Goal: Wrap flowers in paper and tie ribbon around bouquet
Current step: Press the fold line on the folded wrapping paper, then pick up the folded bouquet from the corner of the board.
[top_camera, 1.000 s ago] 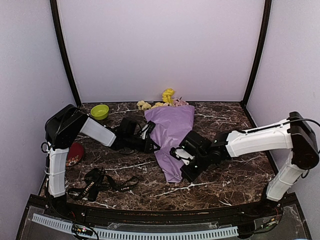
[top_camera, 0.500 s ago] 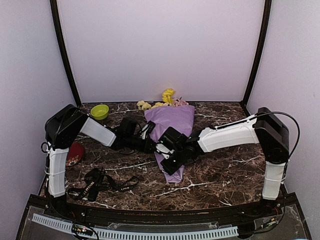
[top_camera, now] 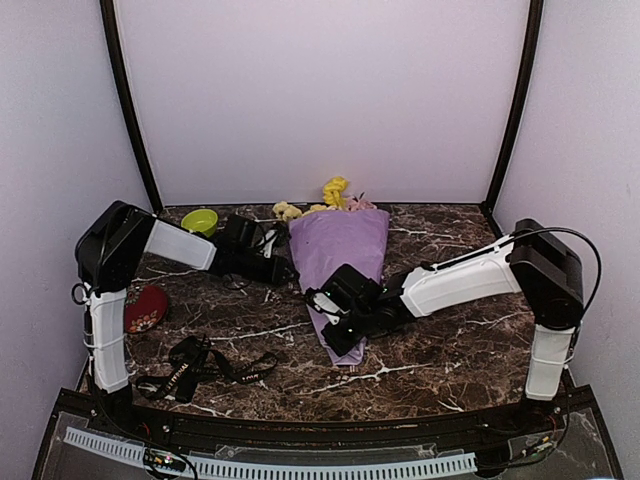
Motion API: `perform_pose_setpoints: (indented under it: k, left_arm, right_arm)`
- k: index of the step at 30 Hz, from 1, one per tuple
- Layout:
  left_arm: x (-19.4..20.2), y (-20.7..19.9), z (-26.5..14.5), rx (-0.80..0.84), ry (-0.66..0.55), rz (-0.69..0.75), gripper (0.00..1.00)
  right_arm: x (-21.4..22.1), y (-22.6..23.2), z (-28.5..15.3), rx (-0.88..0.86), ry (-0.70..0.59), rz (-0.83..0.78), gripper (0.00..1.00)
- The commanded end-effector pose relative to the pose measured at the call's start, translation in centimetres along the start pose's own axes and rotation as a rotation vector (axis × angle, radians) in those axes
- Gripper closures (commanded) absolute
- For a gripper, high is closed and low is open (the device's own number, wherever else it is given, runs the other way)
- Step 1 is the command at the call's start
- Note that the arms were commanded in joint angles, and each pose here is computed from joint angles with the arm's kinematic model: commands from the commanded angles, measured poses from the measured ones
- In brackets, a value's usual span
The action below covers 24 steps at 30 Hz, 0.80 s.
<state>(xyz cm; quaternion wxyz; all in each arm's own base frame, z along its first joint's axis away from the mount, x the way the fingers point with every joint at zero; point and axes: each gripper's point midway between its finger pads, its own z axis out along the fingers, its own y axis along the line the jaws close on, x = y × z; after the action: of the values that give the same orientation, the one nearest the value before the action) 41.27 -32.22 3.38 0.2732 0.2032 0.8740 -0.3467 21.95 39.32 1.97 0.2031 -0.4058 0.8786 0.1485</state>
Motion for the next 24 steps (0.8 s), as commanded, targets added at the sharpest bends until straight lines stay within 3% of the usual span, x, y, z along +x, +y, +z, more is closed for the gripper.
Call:
perform_pose_setpoints:
  k: [1,5,8,10,12,17,24]
  left_arm:
    - [-3.3,1.6,-4.4,-0.173,-0.037,0.069,0.61]
    - [-3.3,-0.2,-6.7,-0.193,-0.044,0.074,0.61]
    - [-1.0,-4.6,-6.7,-0.162,-0.015,0.186,0.61]
    - [1.8,-9.2,-5.7,-0.051,0.035,0.262,0.61]
    - [4.2,-12.1,-4.7,0.102,0.069,0.228,0.61]
    - [6.9,-11.1,-2.9,0.142,0.078,0.012,0.65]
    - [8.5,-11.5,-1.1,0.153,0.121,0.003,0.66]
  right_arm:
    - [5.2,-0.3,1.3,0.016,0.143,0.019,1.0]
    - [4.8,-0.1,1.5,0.007,0.118,0.025,1.0]
    - [4.7,0.1,1.8,-0.001,0.107,0.024,1.0]
    - [4.5,0.2,2.0,0.002,0.1,0.013,1.0]
    - [4.4,0.2,1.9,0.011,0.095,0.0,1.0]
    - [4.5,0.7,1.3,-0.001,0.049,-0.008,1.0]
    - [3.5,0.8,0.8,0.013,-0.007,0.015,1.0]
